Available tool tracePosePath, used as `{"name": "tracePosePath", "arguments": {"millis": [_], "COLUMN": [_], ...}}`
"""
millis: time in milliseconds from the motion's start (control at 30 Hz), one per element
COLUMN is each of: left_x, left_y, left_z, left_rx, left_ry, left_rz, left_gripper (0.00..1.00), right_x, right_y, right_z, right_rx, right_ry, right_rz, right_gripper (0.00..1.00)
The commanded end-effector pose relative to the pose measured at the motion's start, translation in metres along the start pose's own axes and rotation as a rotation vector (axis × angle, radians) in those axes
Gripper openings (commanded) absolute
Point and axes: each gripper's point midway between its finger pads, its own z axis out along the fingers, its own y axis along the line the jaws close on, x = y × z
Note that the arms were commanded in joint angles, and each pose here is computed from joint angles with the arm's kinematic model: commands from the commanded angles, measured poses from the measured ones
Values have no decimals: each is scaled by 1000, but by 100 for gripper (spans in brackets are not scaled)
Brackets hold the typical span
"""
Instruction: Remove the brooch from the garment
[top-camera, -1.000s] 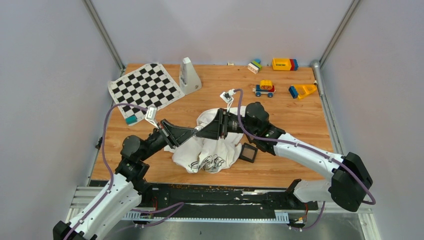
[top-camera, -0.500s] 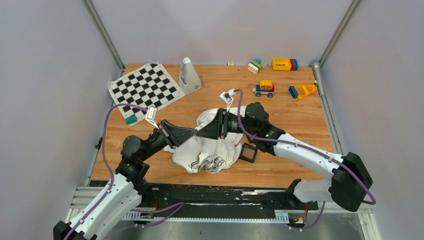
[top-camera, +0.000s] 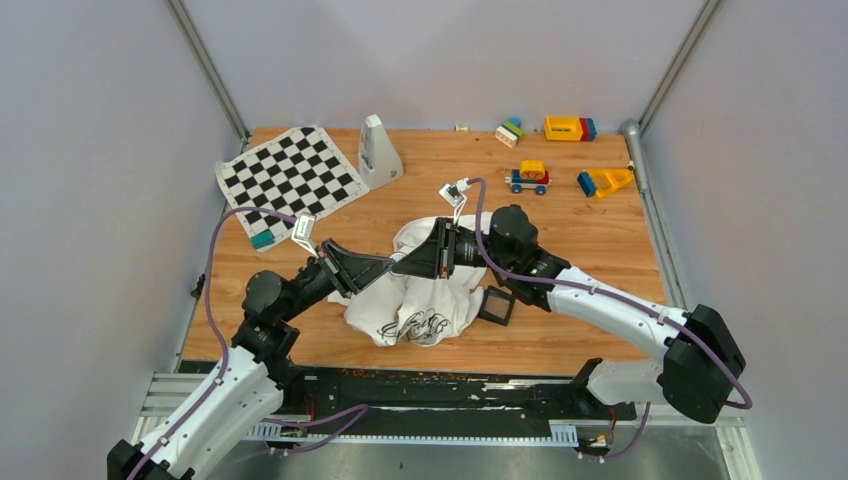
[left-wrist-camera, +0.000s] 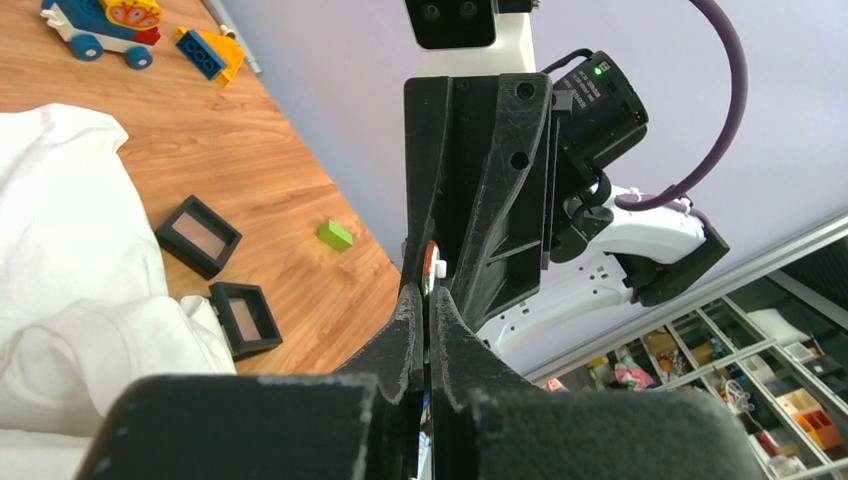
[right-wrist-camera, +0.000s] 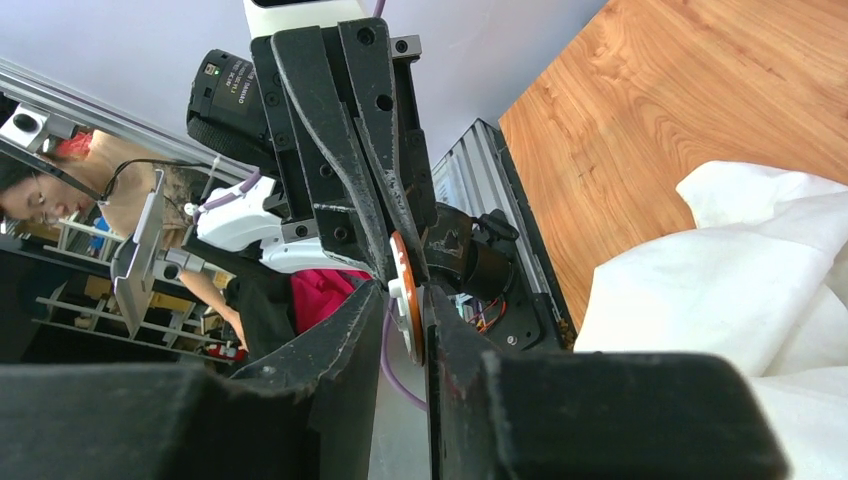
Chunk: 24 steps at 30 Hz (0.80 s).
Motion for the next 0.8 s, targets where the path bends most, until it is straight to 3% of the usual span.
{"name": "tracePosePath", "arguments": {"millis": [0,467,767], "left_x": [-5,-6,-12], "left_y": [-33,-54,-54], "left_z": [-2,-5,-12], "left_rx": [136,169,161], "left_ry": [3,64,1], "left_rz": [71,181,236], "left_gripper": [0,0,0], "right_x": [-4,11,11], "right_y": [1,-13,-39], "right_z": [2,1,-7], "right_rx": [8,53,147], "right_ry": [-10,99,51], "right_rz": [8,151,246], "right_gripper": [20,14,27]}}
